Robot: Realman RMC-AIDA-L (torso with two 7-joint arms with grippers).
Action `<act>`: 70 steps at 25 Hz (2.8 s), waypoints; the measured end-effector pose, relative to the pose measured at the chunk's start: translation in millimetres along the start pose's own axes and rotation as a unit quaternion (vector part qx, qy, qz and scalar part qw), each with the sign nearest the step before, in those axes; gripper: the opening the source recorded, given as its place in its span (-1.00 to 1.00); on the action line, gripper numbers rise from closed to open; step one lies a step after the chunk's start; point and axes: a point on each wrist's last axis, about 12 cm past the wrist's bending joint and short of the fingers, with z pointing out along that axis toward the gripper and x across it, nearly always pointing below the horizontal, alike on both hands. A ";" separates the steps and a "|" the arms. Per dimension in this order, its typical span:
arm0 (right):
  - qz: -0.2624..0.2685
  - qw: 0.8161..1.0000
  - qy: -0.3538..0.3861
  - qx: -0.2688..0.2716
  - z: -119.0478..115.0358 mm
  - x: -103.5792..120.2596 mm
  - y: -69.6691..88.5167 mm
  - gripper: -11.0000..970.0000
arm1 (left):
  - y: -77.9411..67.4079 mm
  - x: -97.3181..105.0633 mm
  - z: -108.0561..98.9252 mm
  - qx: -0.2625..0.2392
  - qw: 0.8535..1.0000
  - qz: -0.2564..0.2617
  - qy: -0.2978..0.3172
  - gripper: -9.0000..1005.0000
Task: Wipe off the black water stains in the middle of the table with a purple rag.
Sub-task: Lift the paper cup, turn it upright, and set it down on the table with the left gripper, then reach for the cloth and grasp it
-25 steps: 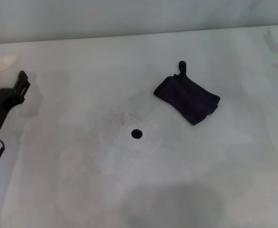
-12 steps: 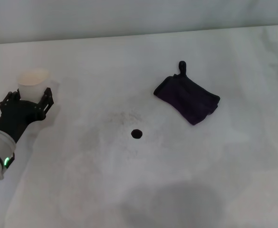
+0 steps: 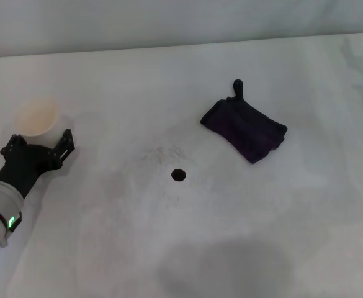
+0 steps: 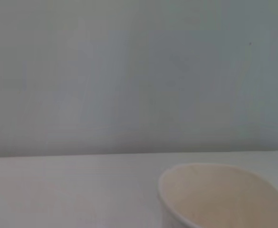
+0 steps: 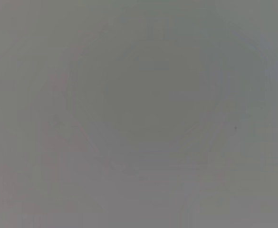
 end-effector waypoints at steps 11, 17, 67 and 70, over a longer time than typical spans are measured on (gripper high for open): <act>0.000 1.000 -0.004 0.007 -0.7 -1.8 -5.1 0.80 | -1.5 9.7 -16.8 -0.003 1.000 -0.015 -0.013 0.78; -0.003 1.000 -0.011 0.008 0.5 -5.1 -6.8 0.80 | 1.3 20.1 -37.0 -0.016 0.999 -0.030 -0.030 0.78; -0.030 0.993 0.088 -0.077 17.1 5.2 29.5 0.79 | 93.2 -15.7 -70.7 -0.235 0.936 -0.129 -0.227 0.78; -0.033 0.991 0.102 -0.082 25.0 -1.5 32.8 0.79 | 92.3 -15.7 -68.6 -0.232 0.939 -0.126 -0.221 0.78</act>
